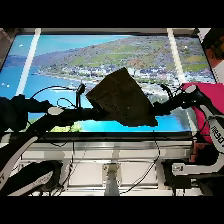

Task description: Fold the clothes and pants, and hang the long-sleeved shirts on hangers.

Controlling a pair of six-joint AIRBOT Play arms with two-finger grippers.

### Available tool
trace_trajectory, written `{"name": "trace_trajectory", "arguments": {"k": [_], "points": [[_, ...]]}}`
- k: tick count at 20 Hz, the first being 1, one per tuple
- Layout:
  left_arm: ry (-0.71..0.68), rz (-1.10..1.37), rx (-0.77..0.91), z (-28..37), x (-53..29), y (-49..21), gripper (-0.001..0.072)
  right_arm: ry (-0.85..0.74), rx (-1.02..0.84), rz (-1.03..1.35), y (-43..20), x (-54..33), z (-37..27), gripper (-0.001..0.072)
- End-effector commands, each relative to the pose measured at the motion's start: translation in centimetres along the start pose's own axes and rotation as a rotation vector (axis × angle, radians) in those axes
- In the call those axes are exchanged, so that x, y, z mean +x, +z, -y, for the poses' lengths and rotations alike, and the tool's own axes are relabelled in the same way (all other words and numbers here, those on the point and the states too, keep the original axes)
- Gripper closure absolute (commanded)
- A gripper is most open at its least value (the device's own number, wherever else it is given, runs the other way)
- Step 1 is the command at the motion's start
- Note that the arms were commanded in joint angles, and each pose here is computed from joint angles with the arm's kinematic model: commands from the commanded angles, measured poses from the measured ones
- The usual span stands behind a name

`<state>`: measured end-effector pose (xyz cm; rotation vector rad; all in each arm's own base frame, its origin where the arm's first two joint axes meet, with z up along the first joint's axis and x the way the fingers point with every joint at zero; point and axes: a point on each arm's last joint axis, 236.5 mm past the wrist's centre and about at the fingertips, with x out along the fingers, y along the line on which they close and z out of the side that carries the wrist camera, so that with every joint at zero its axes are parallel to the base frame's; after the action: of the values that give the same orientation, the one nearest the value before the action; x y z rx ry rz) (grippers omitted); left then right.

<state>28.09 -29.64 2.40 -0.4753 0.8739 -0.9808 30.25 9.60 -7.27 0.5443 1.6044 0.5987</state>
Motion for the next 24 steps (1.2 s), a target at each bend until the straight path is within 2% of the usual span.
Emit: {"name": "trace_trajectory", "arguments": {"k": [1, 3, 4, 6, 11, 14, 17, 20, 22, 24], "points": [[0.051, 0.034, -0.033, -0.4, -1.0, 3.5, 0.0700, 0.214, 0.025, 0.170, 3.7, -2.8, -5.7, 0.0705], [0.144, 0.051, 0.017, -0.4, -3.2, 8.5, 0.0700, 0.388, -0.018, 0.434, 7.7, -10.5, -10.7, 0.0705], [0.193, 0.084, 0.071, 0.1, -4.7, 11.7, 0.0700, 0.419, -0.064, 0.544, 8.7, -14.6, -12.5, 0.0705], [0.224, 0.194, 0.189, 2.9, -7.3, 18.3, 0.0700, 0.390, -0.172, 0.724, 9.8, -21.3, -15.5, 0.0705], [0.155, 0.399, 0.311, 10.0, -10.3, 29.4, 0.0699, 0.239, -0.313, 1.118, 13.0, -33.6, -20.2, 0.0705], [0.121, 0.556, 0.332, 11.9, -11.8, 34.9, 0.0699, 0.201, -0.312, 1.238, 14.2, -36.5, -20.7, 0.0704], [0.102, 0.685, 0.294, 11.1, -11.9, 39.1, 0.0701, 0.179, -0.253, 1.397, 17.1, -38.4, -20.5, 0.0705], [0.109, 0.699, 0.328, 9.8, -10.7, 41.1, 0.0699, 0.193, -0.180, 1.558, 19.8, -40.9, -20.4, 0.0705], [0.107, 0.682, 0.306, 8.5, -9.6, 41.2, 0.0700, 0.201, -0.197, 1.556, 21.2, -41.2, -20.8, 0.0704], [0.095, 0.563, 0.292, 6.7, -7.1, 39.2, 0.0699, 0.198, -0.222, 1.536, 22.4, -41.0, -20.8, 0.0703]]}}
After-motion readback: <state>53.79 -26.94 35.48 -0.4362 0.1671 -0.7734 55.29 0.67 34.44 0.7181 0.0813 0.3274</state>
